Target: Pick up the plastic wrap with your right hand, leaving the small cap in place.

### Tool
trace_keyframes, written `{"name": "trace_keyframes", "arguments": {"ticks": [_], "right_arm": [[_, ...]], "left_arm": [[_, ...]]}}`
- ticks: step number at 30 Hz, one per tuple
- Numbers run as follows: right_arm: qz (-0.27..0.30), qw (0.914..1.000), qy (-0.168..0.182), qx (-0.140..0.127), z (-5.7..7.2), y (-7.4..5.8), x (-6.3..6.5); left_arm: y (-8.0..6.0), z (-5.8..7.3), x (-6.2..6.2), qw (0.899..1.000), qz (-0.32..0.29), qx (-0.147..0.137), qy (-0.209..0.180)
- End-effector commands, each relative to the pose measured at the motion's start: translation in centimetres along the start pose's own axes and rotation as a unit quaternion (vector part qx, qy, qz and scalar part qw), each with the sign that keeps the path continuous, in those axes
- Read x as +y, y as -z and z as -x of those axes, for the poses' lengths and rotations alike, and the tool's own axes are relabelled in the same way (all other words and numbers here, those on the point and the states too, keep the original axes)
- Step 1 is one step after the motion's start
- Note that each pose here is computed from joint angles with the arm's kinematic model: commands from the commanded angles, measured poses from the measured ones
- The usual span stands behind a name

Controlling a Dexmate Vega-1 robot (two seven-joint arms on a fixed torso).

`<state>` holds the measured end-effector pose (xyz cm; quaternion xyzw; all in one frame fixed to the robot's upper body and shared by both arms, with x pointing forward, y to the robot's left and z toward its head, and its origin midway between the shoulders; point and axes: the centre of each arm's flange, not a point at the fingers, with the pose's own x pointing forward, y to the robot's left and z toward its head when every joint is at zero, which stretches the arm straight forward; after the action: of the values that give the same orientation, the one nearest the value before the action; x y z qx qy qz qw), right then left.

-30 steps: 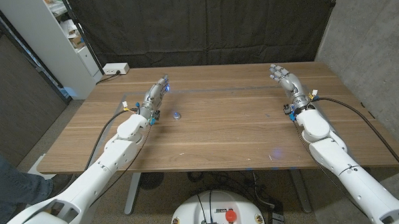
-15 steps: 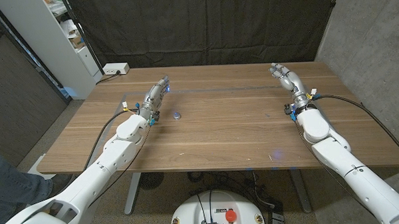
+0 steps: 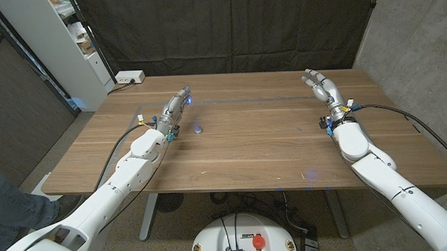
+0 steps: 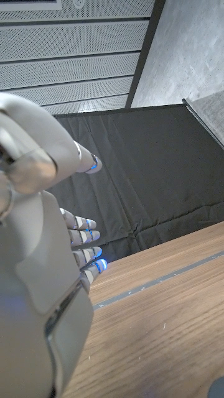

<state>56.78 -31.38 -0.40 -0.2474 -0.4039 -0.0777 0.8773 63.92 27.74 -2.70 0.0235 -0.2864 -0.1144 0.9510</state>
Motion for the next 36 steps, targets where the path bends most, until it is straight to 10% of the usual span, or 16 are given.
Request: {"name": "trace_keyframes", "arguments": {"ticks": [1,36], "right_arm": [[0.046,0.9989,0.007,-0.004,0.4,-0.4,-0.4],[0.190,0.9812,0.024,0.028,1.4,-0.9,-1.3]], "left_arm": [[-0.2,0.3,-0.2,1.000,-0.004,-0.001,-0.003],[-0.1,0.0,-0.5,1.000,-0.004,0.001,-0.001]]}}
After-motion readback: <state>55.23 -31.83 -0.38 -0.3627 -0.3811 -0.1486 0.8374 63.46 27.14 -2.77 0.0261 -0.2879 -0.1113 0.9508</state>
